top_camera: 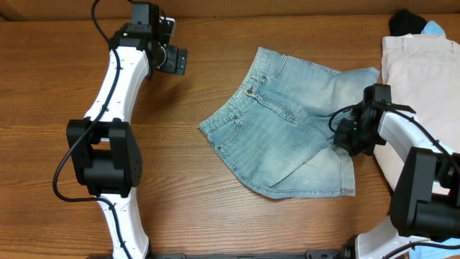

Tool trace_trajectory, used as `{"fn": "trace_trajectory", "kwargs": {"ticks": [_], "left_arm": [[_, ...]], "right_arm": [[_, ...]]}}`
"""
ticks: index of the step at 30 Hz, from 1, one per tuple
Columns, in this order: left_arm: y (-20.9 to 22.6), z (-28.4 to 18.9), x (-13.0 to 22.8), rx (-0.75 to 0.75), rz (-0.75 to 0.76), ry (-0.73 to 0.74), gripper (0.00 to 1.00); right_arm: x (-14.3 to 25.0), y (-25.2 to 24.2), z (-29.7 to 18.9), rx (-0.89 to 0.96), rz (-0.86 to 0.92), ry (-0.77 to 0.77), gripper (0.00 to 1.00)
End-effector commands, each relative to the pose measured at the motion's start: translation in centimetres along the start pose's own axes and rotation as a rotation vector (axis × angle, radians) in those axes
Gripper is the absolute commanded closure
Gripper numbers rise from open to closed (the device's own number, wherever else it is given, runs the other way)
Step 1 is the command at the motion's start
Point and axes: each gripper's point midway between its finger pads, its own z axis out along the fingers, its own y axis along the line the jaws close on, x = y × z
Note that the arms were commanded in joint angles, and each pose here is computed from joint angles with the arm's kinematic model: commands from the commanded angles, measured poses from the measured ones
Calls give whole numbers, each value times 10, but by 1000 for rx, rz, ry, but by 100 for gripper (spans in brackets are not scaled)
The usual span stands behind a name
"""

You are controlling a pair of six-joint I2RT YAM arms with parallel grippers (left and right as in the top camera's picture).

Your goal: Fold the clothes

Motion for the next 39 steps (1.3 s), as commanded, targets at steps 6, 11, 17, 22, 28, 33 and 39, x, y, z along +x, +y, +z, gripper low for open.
{"fn": "trace_trajectory", "kwargs": {"ticks": [6, 11, 17, 22, 28, 33, 39], "left_arm": [[-57, 6, -9, 137, 106, -42, 10], [-140, 26, 1, 270, 338, -49, 10], [-225, 51, 31, 345, 571, -32, 9], [-239, 79, 57, 339, 604, 32, 11], [-155, 108, 69, -58, 391, 159, 9], [-78, 106, 93, -184, 161, 299, 9], [24, 91, 133, -260, -81, 474, 9]], "right_arm": [[-20, -67, -77, 32, 293, -104, 96], [-15, -80, -82, 38, 336, -99, 96], [-15, -80, -82, 38, 336, -99, 96], [-16, -80, -82, 38, 334, -100, 96], [-18, -71, -81, 35, 306, -106, 96], [-27, -38, -77, 17, 211, -146, 96], [-47, 2, -77, -29, 141, -242, 96]]}}
